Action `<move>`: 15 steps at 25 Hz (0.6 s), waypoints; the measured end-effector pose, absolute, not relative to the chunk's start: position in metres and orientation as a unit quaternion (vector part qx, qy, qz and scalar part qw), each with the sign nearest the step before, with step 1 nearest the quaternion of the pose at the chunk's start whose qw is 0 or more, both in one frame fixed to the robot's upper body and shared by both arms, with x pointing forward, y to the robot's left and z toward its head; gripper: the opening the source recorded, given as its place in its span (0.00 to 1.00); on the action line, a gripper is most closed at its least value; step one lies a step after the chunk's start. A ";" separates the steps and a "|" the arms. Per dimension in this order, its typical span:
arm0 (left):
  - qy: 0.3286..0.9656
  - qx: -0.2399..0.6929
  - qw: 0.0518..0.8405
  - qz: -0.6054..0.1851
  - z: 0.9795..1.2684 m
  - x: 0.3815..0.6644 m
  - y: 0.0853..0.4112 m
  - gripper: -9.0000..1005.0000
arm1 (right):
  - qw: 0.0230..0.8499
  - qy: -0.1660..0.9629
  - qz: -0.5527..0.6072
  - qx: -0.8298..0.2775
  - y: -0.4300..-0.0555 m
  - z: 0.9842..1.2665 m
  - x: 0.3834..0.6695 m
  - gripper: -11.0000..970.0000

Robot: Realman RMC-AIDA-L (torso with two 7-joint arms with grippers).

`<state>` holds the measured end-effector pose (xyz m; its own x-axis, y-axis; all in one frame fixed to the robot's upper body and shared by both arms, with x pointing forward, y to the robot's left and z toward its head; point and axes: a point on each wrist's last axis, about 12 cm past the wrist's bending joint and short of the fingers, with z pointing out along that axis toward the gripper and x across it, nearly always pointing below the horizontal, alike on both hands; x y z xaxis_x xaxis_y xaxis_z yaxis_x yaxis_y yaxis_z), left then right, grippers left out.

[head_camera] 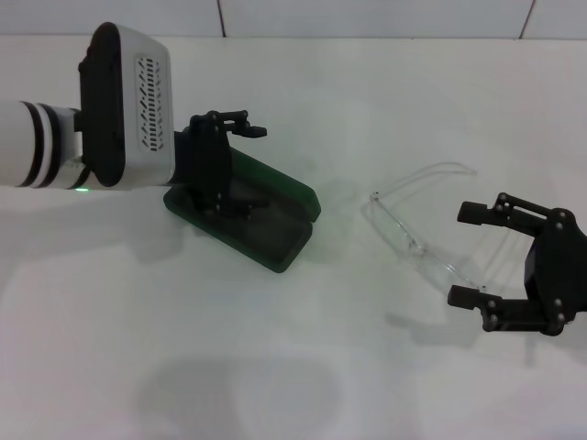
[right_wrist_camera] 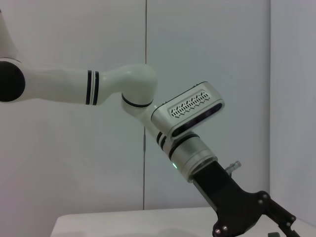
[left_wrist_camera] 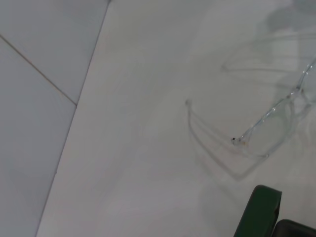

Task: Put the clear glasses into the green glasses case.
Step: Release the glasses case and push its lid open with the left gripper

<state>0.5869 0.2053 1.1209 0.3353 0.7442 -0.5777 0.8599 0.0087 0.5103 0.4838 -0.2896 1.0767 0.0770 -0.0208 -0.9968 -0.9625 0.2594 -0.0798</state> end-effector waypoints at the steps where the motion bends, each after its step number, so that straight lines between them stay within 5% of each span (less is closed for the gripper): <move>1: 0.572 0.702 0.419 -0.066 1.121 0.587 0.206 0.87 | 0.578 0.544 0.407 -0.452 -0.290 1.077 0.484 0.90; 10: 0.571 0.713 0.405 -0.046 1.118 0.587 0.210 0.86 | 0.578 0.543 0.409 -0.451 -0.288 1.076 0.483 0.90; 15: 0.572 0.712 0.406 -0.041 1.118 0.588 0.210 0.70 | 0.577 0.542 0.412 -0.452 -0.288 1.076 0.483 0.90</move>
